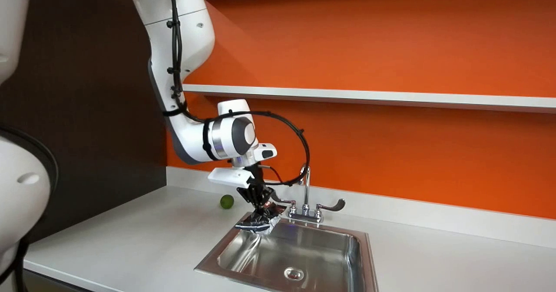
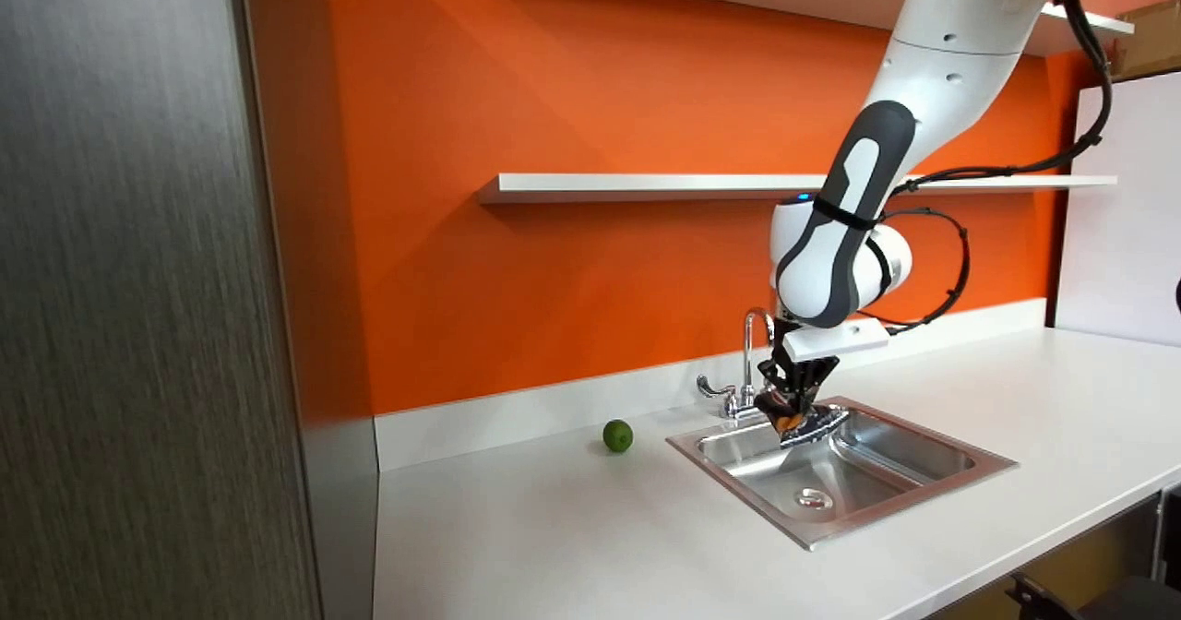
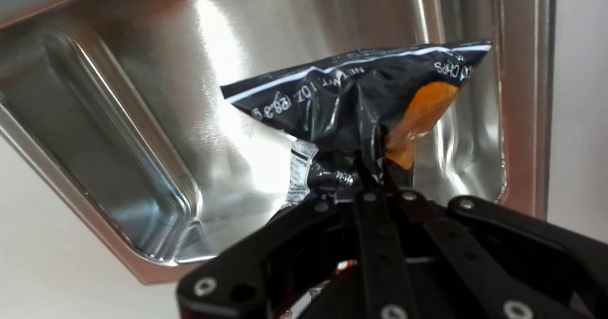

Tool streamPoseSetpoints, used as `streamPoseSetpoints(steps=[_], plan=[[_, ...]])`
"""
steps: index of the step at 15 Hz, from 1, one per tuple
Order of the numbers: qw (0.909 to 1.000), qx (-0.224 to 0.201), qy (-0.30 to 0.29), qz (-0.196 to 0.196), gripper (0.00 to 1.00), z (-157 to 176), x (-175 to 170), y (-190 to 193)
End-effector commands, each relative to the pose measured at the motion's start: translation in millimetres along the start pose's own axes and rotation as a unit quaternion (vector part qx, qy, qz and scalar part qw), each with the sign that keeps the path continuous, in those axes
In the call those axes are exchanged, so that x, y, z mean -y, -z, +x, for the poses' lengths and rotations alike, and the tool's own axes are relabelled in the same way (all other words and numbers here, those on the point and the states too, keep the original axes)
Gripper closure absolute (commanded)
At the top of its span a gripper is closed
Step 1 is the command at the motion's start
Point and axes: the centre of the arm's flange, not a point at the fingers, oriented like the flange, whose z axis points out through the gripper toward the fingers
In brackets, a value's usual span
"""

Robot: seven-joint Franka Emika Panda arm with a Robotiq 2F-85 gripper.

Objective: Put the black pack inside the sink

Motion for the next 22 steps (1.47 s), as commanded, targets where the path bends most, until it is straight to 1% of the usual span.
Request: streamPoseSetpoints(steps=[1,7,12,17,22], plan=[[0.9997,-0.017,0.007,0.013,1.00,-2,-19,-38],[0.9995,-0.010,0.006,0.028,1.00,-24,-29,-92],[0.9991,-0.003,0.010,0.040,1.00,-41,-28,-127],[0.9989,0.011,0.014,0.044,1.00,-52,-31,-149],[0.9988,0.018,0.016,0.043,1.00,-54,-34,-158]])
